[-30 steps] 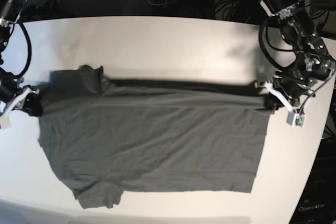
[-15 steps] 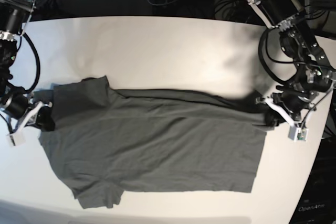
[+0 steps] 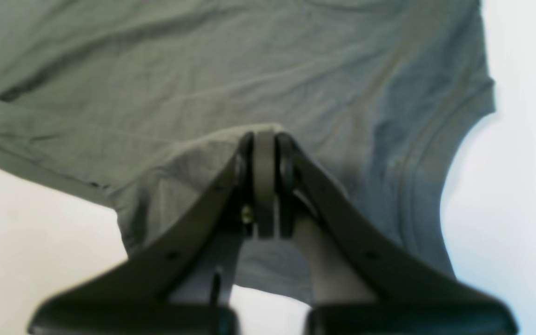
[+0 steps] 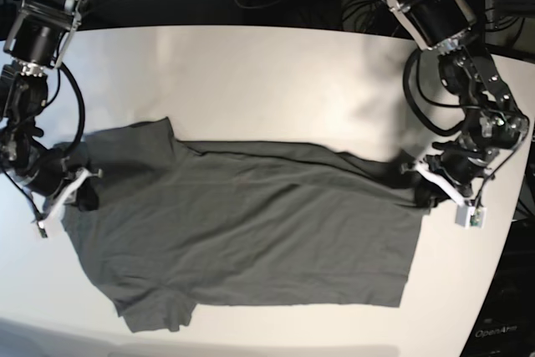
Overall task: Fold the T-shirt properly
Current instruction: 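Lower both grippers, laying the folded edge flat across the shirt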
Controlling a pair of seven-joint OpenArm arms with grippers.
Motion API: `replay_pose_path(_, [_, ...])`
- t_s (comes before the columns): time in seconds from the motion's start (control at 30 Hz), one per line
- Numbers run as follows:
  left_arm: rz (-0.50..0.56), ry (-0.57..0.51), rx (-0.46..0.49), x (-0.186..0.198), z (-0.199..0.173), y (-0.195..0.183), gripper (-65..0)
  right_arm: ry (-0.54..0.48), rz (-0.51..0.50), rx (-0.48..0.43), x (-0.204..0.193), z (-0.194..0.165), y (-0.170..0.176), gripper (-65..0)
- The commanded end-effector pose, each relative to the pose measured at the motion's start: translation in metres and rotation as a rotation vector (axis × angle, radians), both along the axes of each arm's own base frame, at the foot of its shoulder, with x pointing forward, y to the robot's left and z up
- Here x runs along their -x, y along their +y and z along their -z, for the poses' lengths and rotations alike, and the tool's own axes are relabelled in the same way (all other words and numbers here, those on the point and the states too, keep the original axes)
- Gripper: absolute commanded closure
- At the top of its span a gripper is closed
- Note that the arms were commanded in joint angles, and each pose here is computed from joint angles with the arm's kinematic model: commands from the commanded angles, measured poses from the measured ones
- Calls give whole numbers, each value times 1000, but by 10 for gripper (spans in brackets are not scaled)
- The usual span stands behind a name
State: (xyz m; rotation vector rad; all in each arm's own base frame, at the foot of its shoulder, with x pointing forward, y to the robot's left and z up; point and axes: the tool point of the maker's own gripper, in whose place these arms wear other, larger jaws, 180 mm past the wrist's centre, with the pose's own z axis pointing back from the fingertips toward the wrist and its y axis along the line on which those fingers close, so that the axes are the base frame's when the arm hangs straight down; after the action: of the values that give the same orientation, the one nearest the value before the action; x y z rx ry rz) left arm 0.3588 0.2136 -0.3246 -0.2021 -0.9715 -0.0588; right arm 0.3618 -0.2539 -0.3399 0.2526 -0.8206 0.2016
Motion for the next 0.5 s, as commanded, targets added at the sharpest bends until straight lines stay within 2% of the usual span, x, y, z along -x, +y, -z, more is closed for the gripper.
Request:
replay_pose_path(0.0, [2,-70,12,-11,-17,0,-18,-65,-14,7,-13,-20,-4,-9])
replay_pose_path(0.1, [-2,-78,27,-13,-14,1,-18,-65,0,8,-24,-20,-8,-9])
replay_pose_path(0.33, [-4,-83,60,-25,-12,-1,-18,-95,-53,66,-39,-24,6,-9])
replay_pose_path(0.47, [-13,-117,82,-33,-14,-1,-18,-68,-38,21,-46,-10,5,-9])
